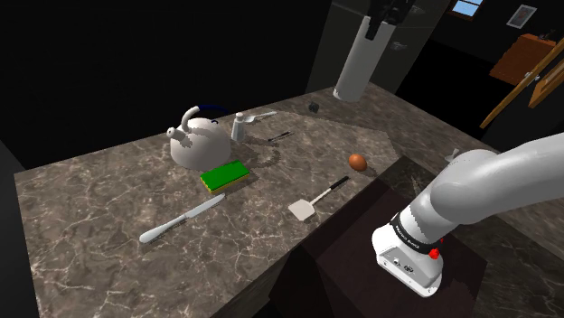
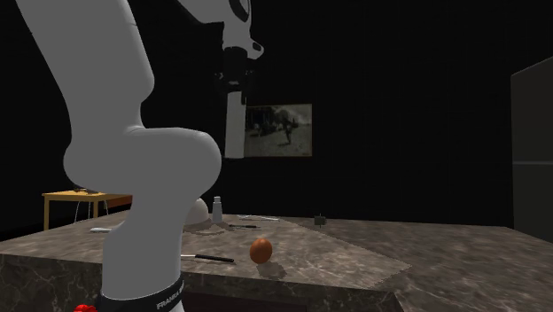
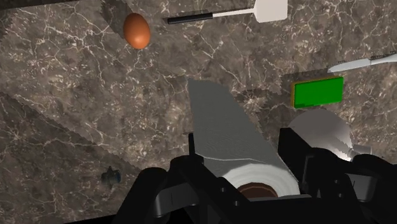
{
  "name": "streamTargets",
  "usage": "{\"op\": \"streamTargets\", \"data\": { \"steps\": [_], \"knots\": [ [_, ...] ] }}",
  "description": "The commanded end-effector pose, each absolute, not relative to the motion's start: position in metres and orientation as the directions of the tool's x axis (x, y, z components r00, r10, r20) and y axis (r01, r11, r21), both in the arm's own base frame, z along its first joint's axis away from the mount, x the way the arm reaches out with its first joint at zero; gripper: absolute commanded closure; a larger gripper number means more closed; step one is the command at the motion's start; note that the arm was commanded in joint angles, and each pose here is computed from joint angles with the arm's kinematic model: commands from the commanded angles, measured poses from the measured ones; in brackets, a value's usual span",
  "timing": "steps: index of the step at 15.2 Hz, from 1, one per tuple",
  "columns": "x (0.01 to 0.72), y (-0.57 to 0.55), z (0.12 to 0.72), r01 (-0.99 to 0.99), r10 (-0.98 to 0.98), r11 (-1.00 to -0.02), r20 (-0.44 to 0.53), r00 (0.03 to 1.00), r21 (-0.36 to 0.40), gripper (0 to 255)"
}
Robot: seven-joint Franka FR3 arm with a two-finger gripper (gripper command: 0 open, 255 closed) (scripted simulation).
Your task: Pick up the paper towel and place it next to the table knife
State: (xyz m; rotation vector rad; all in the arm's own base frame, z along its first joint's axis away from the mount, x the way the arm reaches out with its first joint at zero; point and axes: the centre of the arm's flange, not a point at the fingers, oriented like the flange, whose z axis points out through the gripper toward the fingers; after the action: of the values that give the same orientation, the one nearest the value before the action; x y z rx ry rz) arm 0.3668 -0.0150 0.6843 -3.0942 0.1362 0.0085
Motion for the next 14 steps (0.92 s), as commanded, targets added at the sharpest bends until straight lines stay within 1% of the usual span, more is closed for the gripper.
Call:
{"op": "streamTargets", "data": {
  "steps": [1, 14],
  "knots": [
    [0.362, 0.012, 0.689, -0.089, -0.089, -0.995, -0.008, 0.996, -0.044, 255],
    [0.340, 0.182, 0.689, -0.089, -0.089, -0.995, -0.008, 0.996, -0.044, 255]
  ]
}}
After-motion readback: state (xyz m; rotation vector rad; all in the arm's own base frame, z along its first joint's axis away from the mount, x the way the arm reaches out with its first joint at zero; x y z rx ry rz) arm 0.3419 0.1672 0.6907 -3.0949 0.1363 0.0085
